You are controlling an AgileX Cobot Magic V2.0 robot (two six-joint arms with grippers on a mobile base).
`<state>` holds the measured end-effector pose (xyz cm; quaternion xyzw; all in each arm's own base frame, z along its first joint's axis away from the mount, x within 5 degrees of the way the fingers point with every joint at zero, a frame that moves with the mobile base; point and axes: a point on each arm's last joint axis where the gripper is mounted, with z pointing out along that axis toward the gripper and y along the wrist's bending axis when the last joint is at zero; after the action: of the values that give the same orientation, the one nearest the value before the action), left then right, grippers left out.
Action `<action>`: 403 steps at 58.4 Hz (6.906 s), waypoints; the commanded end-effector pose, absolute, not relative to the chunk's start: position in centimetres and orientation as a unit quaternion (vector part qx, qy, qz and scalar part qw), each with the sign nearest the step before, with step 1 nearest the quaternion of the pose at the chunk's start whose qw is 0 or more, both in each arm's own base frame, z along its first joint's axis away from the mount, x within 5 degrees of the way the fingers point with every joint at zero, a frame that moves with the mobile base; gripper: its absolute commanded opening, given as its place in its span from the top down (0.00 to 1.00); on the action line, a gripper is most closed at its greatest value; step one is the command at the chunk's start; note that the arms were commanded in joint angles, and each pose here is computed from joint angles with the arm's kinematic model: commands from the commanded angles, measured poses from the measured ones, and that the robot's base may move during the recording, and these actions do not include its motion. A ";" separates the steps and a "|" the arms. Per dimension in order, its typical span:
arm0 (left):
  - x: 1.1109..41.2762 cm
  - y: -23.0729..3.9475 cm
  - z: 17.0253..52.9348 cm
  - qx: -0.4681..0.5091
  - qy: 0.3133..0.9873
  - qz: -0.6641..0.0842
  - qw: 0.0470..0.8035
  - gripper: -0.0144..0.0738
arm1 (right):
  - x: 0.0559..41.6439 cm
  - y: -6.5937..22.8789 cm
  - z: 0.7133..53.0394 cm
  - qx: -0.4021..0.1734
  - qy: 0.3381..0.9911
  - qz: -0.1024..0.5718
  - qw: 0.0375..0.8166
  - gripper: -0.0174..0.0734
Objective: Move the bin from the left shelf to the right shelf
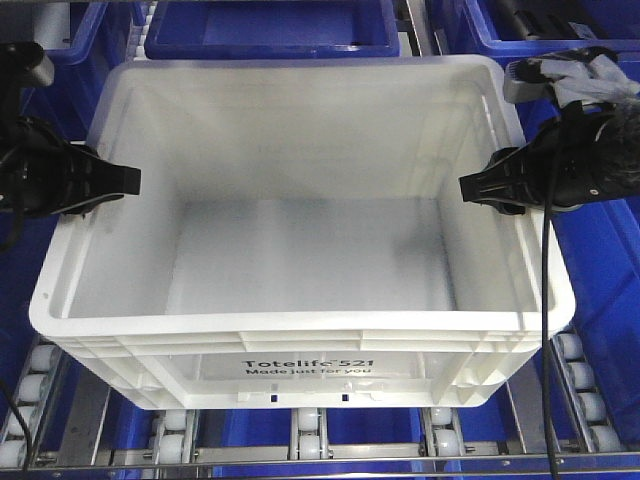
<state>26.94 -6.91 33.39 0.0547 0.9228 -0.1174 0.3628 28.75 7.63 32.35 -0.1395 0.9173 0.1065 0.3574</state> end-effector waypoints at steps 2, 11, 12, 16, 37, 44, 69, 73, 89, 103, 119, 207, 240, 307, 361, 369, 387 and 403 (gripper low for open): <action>27.5 -7.6 36.4 0.053 0.879 -0.146 0.451 0.84 | 29.4 8.1 35.4 -0.123 0.878 0.128 0.445 0.81; 28.1 -7.7 35.7 0.055 0.885 -0.140 0.441 0.84 | 29.9 8.1 34.9 -0.124 0.879 0.125 0.443 0.81; 28.2 -7.6 35.6 0.056 0.886 -0.137 0.440 0.84 | 30.0 8.2 34.7 -0.124 0.880 0.125 0.442 0.81; 28.4 -7.6 35.4 0.058 0.888 -0.134 0.437 0.84 | 30.2 8.2 34.5 -0.123 0.881 0.124 0.440 0.81; 28.9 -7.8 34.6 0.058 0.893 -0.132 0.426 0.84 | 30.9 8.3 34.0 -0.122 0.879 0.121 0.444 0.81; 28.9 -7.8 34.6 0.057 0.892 -0.132 0.428 0.84 | 30.9 8.2 34.1 -0.121 0.877 0.120 0.449 0.81; 29.1 -7.8 34.8 0.054 0.887 -0.134 0.439 0.64 | 30.9 8.3 34.0 -0.126 0.878 0.118 0.447 0.59; 29.1 -7.8 34.9 0.054 0.886 -0.133 0.441 0.58 | 30.9 8.3 34.0 -0.126 0.878 0.118 0.447 0.49; 29.2 -7.7 35.1 0.053 0.879 -0.134 0.454 0.37 | 30.9 8.3 34.1 -0.125 0.878 0.118 0.447 0.16; 29.2 -7.7 35.3 0.052 0.876 -0.134 0.460 0.35 | 30.7 8.1 34.5 -0.132 0.873 0.108 0.456 0.12; 27.9 -7.4 37.1 0.053 0.859 -0.138 0.490 0.35 | 29.5 7.7 36.2 -0.137 0.859 0.101 0.483 0.14; 14.0 -3.6 33.5 0.059 0.766 -0.123 0.629 0.42 | 18.0 4.1 34.6 -0.103 0.744 0.063 0.657 0.29; 3.4 -1.4 30.9 0.073 0.667 -0.135 0.729 0.42 | 6.2 1.6 30.0 -0.122 0.649 0.044 0.750 0.29; 3.3 -1.4 30.7 0.075 0.671 -0.135 0.725 0.85 | 6.0 1.8 29.6 -0.132 0.659 0.049 0.738 0.82; 3.4 -1.1 30.7 0.086 0.668 -0.099 0.732 0.84 | 6.0 1.8 29.6 -0.133 0.660 0.050 0.737 0.82; 3.4 -1.1 30.6 0.090 0.673 -0.096 0.728 0.84 | 6.0 1.8 29.6 -0.133 0.660 0.050 0.737 0.82; 4.2 -1.3 25.6 0.099 0.698 -0.084 0.704 0.84 | 6.0 1.8 29.6 -0.133 0.660 0.050 0.737 0.82; 5.3 -1.3 20.0 0.090 0.700 -0.079 0.704 0.84 | 6.0 1.8 29.5 -0.133 0.661 0.050 0.736 0.82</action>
<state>5.31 -1.44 18.99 0.1022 0.7470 -0.0743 0.6527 6.00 2.02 28.20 -0.1436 0.6881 0.0616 0.7086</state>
